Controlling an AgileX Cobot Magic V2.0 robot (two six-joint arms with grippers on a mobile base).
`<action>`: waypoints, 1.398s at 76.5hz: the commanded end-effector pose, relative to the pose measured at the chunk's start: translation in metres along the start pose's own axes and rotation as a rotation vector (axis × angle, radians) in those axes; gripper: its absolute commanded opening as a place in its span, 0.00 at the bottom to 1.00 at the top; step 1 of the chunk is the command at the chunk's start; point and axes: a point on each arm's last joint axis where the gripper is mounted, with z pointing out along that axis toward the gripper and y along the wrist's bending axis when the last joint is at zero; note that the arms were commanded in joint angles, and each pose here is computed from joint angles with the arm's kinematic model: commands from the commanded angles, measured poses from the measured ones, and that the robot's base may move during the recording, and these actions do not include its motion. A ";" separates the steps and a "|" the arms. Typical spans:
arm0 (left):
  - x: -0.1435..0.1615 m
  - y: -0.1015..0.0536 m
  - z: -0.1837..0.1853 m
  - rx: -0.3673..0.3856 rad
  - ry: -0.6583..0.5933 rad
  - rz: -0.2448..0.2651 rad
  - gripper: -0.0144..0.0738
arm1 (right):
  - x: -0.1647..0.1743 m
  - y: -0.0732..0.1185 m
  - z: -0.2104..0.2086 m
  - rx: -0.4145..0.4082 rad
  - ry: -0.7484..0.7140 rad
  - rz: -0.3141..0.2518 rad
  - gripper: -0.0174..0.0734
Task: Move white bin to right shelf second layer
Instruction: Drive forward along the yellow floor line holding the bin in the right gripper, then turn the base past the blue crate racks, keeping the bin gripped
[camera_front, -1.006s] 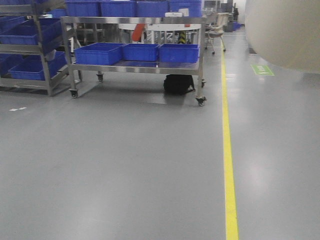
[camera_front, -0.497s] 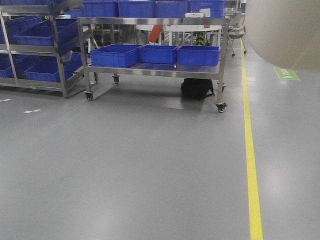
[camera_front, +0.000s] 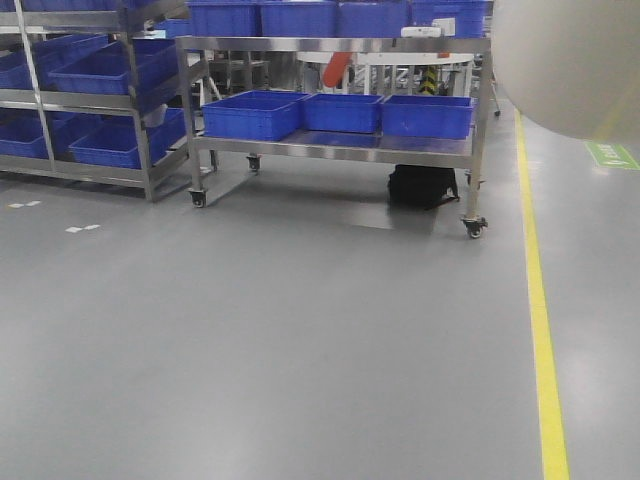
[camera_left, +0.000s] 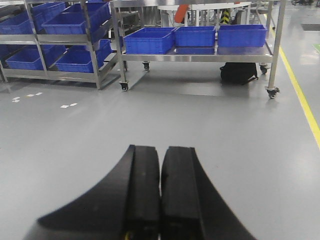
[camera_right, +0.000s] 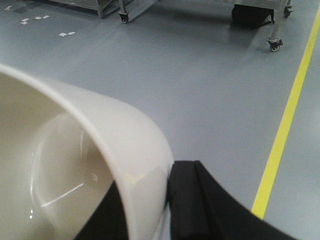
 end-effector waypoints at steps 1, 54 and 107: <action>0.004 0.000 0.001 0.003 -0.065 -0.005 0.26 | -0.020 0.002 -0.007 -0.020 -0.142 -0.003 0.25; 0.004 0.000 0.001 0.003 -0.065 -0.005 0.26 | -0.020 0.002 -0.007 -0.020 -0.142 -0.003 0.25; 0.004 0.000 0.001 0.003 -0.065 -0.005 0.26 | -0.020 0.002 -0.007 -0.020 -0.142 -0.003 0.25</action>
